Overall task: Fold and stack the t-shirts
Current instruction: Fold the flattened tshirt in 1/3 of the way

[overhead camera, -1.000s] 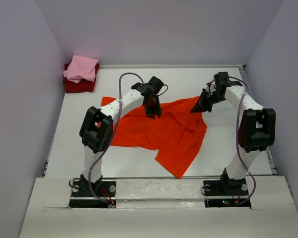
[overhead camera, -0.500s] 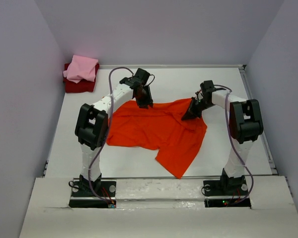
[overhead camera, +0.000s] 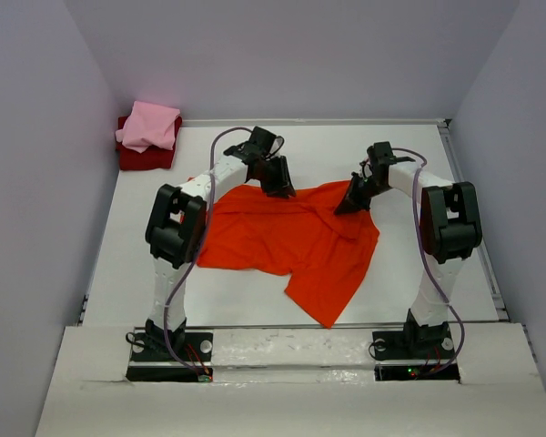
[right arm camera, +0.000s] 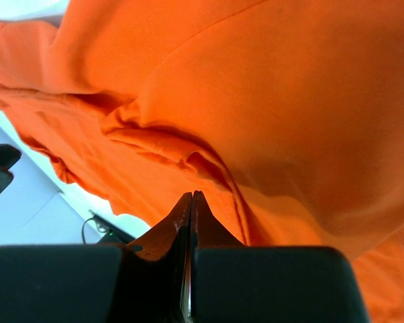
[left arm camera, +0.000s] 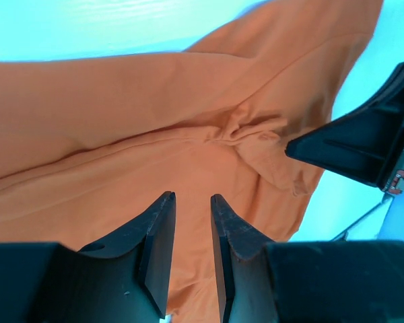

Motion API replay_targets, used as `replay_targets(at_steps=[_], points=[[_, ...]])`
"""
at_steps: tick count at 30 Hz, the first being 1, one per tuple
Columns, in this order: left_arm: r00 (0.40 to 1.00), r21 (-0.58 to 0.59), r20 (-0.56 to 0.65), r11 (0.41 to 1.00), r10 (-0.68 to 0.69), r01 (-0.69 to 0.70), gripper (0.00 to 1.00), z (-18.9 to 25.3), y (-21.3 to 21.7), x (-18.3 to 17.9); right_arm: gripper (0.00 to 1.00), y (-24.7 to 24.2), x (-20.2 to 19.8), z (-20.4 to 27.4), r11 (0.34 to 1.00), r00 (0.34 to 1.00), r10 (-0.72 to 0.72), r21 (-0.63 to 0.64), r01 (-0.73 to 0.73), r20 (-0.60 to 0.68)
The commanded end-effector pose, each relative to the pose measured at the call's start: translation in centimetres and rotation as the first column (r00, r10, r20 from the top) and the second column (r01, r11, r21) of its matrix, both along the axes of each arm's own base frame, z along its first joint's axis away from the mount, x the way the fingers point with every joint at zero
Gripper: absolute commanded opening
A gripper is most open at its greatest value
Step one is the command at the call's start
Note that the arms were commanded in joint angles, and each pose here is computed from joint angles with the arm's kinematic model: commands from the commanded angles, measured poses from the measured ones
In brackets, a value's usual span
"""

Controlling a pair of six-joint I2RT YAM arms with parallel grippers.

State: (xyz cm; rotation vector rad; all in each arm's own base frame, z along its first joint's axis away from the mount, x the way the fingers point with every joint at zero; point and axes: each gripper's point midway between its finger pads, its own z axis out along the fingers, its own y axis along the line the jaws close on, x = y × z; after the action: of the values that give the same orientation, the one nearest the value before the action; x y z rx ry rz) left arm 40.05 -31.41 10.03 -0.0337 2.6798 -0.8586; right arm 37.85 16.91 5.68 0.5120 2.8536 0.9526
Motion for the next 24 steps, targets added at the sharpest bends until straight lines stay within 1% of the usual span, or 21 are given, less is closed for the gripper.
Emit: replay_targets(at_steps=[1,6,9,14,15,16,18,20,21,24], points=[[0.997,-0.109,0.044,0.991,-0.071,0.076,0.37,2.2,-2.2,0.3,0.00,-1.3,0.9,0.2,0.997,0.999,0.000,-0.074,0.003,0.044],[0.990,-0.166,0.080,0.978,-0.112,0.124,0.37,2.8,-3.5,0.9,0.00,-2.7,0.9,-1.7,0.985,0.999,-0.017,-0.168,0.023,0.034],[0.987,-0.163,0.103,0.977,-0.123,0.139,0.37,2.9,-3.9,1.6,0.00,-3.4,0.7,-2.2,0.978,0.999,-0.030,-0.205,0.036,0.030],[0.986,-0.132,0.077,0.979,-0.149,0.158,0.37,0.5,-4.4,2.5,0.00,-3.5,0.1,-2.1,0.977,0.999,-0.041,-0.206,0.045,0.022],[0.984,-0.134,0.089,0.977,-0.152,0.163,0.37,0.9,-4.8,3.0,0.00,-3.5,0.0,-2.2,0.977,0.999,-0.042,-0.210,0.045,0.018],[0.986,-0.118,0.043,0.979,-0.162,0.166,0.37,-1.0,-4.8,2.8,0.00,-3.6,-0.1,-2.2,0.976,0.999,-0.042,-0.211,0.045,0.018],[0.985,-0.110,0.033,0.979,-0.170,0.173,0.36,-1.9,-5.3,3.3,0.00,-3.6,-0.3,-2.1,0.976,0.999,-0.042,-0.212,0.045,0.016],[0.984,-0.102,0.019,0.978,-0.180,0.181,0.33,-2.5,-5.5,3.1,0.00,-3.6,-0.4,-2.1,0.976,0.999,-0.043,-0.215,0.045,0.014],[0.983,-0.103,0.017,0.978,-0.182,0.183,0.25,-2.6,-5.7,3.2,0.00,-3.7,-0.4,-2.2,0.975,0.999,-0.042,-0.216,0.043,0.012],[0.981,-0.091,0.014,0.977,-0.194,0.194,0.12,-2.6,-6.0,2.8,0.00,-3.6,-0.3,-2.1,0.975,0.999,-0.040,-0.216,0.042,0.011]])
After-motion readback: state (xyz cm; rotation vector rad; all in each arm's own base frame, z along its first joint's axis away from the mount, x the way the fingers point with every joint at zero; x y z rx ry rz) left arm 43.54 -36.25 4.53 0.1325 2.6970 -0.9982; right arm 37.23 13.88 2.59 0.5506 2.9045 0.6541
